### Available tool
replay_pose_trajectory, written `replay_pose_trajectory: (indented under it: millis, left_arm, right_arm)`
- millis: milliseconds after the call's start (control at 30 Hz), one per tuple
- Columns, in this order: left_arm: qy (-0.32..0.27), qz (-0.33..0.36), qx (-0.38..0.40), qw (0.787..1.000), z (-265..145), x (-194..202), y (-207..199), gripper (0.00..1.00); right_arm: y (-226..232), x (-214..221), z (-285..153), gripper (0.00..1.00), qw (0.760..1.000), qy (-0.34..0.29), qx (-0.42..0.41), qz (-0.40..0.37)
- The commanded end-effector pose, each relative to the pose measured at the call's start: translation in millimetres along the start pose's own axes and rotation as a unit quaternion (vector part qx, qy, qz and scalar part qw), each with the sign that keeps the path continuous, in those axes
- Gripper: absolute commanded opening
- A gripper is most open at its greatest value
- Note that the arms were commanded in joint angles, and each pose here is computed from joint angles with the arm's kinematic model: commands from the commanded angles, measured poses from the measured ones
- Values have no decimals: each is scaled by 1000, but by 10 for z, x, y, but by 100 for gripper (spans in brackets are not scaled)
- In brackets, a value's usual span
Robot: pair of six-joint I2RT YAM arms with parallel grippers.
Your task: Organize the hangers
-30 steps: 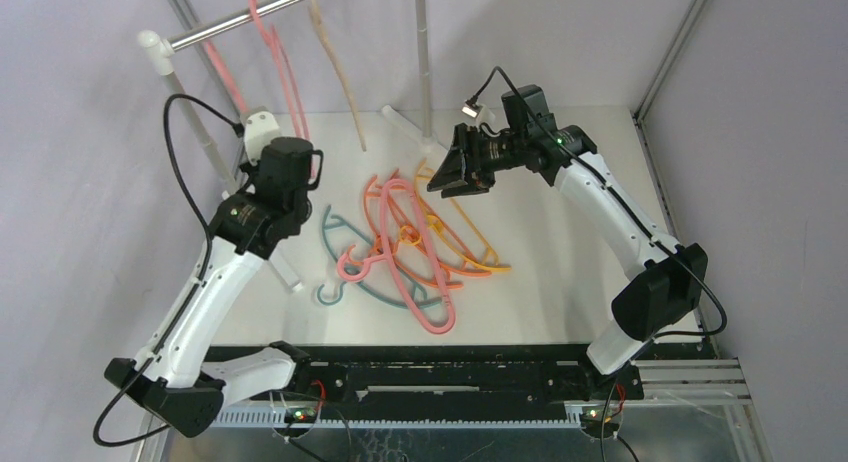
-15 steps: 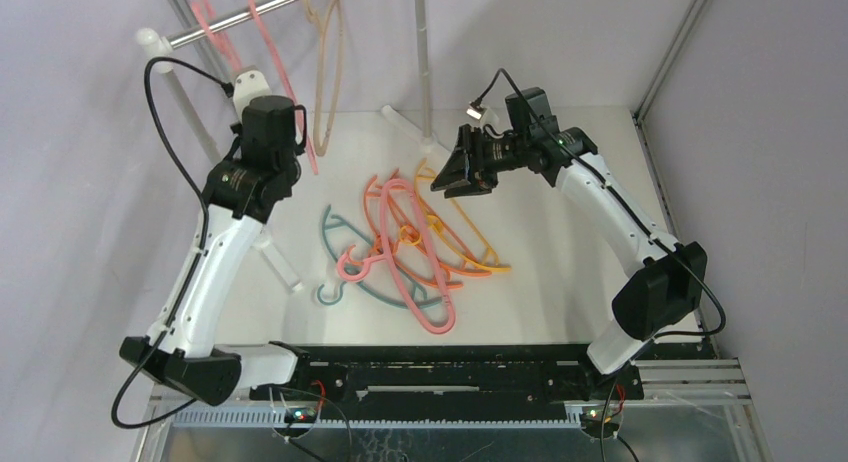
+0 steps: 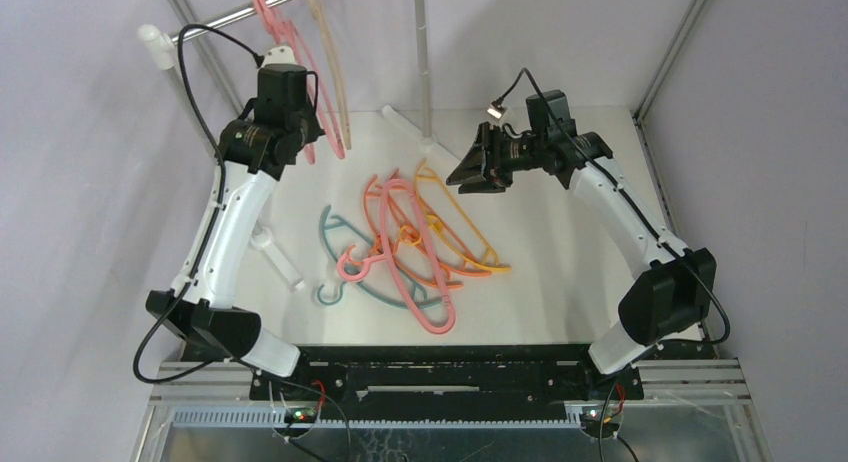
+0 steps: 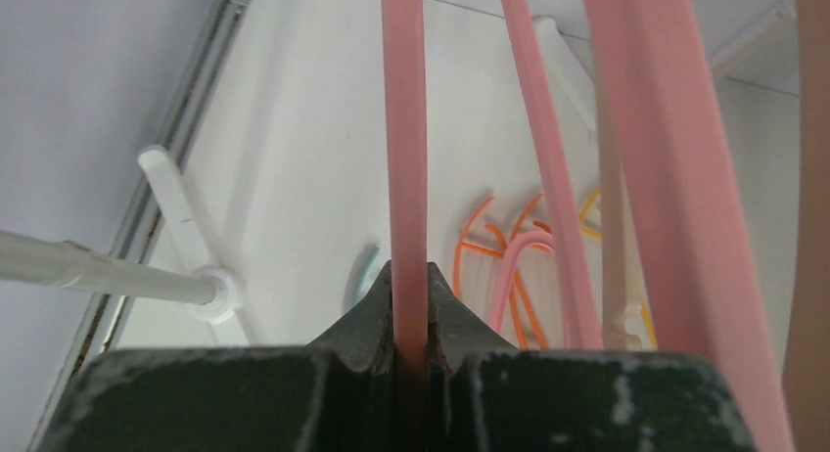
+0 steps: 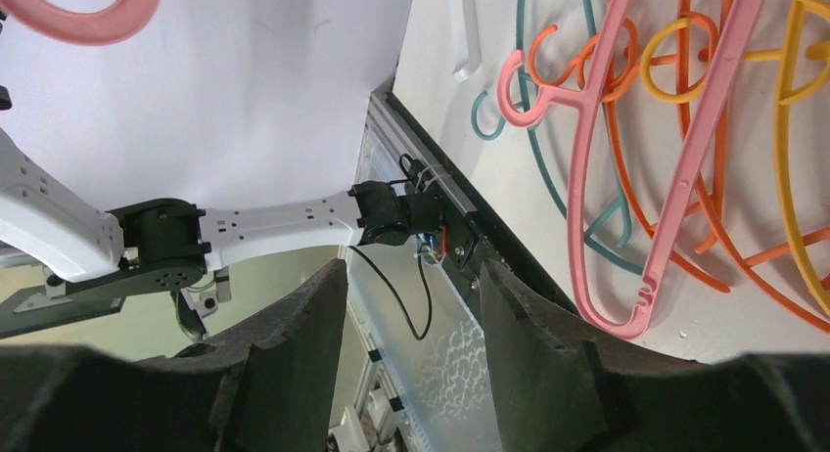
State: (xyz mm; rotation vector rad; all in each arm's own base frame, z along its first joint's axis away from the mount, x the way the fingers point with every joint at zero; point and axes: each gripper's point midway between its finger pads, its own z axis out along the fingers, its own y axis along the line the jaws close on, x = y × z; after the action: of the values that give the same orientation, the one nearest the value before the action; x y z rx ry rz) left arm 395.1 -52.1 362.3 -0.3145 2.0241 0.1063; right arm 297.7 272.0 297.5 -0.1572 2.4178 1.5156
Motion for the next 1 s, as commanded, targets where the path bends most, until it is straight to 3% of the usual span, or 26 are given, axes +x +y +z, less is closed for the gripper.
replay_pose_trajectory:
  millis: [0, 700, 867, 933, 967]
  left_arm:
    - [13, 2, 67, 998, -20, -46, -258, 0]
    - [46, 9, 227, 973, 615, -130, -1604, 1]
    - [21, 12, 257, 966, 524, -254, -1689, 25]
    - [-2, 12, 267, 964, 398, -379, -1666, 48]
    - [-14, 12, 271, 962, 327, -438, -1647, 54]
  right_arm:
    - [155, -66, -137, 59, 999, -25, -25, -19]
    - [33, -268, -491, 60, 997, -77, -18, -11]
    - [31, -283, -561, 68, 996, -88, -2, -32]
    - [25, -277, -564, 70, 995, -90, -1, -34]
    - [23, -265, -562, 72, 996, -89, -2, -32]
